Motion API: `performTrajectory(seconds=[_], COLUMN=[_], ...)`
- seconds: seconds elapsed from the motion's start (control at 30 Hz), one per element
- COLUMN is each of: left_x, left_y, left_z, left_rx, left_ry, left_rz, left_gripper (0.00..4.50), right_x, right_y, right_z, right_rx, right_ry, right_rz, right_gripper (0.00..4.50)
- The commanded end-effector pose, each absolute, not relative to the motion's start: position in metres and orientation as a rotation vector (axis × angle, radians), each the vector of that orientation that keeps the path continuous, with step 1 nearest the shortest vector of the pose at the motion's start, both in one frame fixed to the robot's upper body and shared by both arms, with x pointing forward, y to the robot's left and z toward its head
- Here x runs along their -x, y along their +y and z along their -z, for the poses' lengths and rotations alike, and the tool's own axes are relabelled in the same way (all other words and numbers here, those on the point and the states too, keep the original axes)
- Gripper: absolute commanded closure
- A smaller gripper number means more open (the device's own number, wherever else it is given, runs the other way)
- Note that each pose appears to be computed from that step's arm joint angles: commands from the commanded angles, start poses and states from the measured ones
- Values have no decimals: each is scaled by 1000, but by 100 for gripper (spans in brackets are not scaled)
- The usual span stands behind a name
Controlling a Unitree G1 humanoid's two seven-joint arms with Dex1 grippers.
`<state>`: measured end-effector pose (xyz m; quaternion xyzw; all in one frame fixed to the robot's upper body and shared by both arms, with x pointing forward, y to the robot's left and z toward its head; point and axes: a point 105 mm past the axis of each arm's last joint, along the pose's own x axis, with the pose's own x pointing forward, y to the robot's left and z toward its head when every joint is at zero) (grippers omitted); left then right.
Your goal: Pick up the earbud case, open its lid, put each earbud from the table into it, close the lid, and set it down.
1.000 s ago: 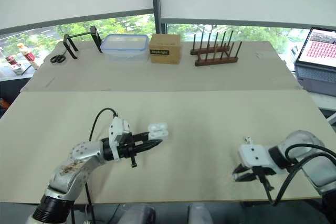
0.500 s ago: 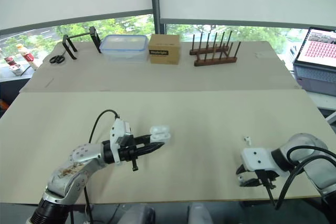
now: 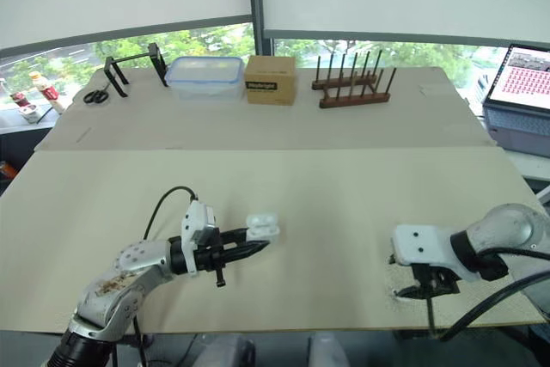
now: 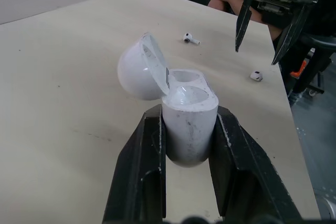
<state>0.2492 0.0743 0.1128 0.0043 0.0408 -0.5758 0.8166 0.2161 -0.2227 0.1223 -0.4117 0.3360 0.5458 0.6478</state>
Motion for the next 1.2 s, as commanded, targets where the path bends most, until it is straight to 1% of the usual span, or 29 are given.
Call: performTrajectory(seconds=[0.03, 0.17, 0.5, 0.9, 1.0, 1.17, 1.2], left_x=[-242, -241, -240, -241, -242, -242, -242], left_y=[69, 68, 68, 67, 67, 67, 67], left_z=[-122, -121, -119, -119, -119, -120, -120], left_rx=[-10, -8, -6, -5, -6, -6, -6], left_ry=[52, 55, 61, 66, 66, 65, 65], left_rz=[1260, 1265, 1263, 1266, 1265, 1262, 1261], left_gripper=[391, 391, 391, 391, 391, 391, 391], right_x=[-216, -208, -213, -210, -211, -213, -214], right_y=[-223, -227, -232, -225, -228, -229, -227], right_z=[-125, -112, -102, -93, -93, -96, -97], right_rx=[984, 986, 970, 919, 938, 964, 961], right_ry=[792, 846, 864, 891, 894, 873, 862], right_rz=[-1149, -1136, -1093, -1085, -1073, -1066, -1067], right_gripper=[146, 146, 146, 146, 227, 402, 415])
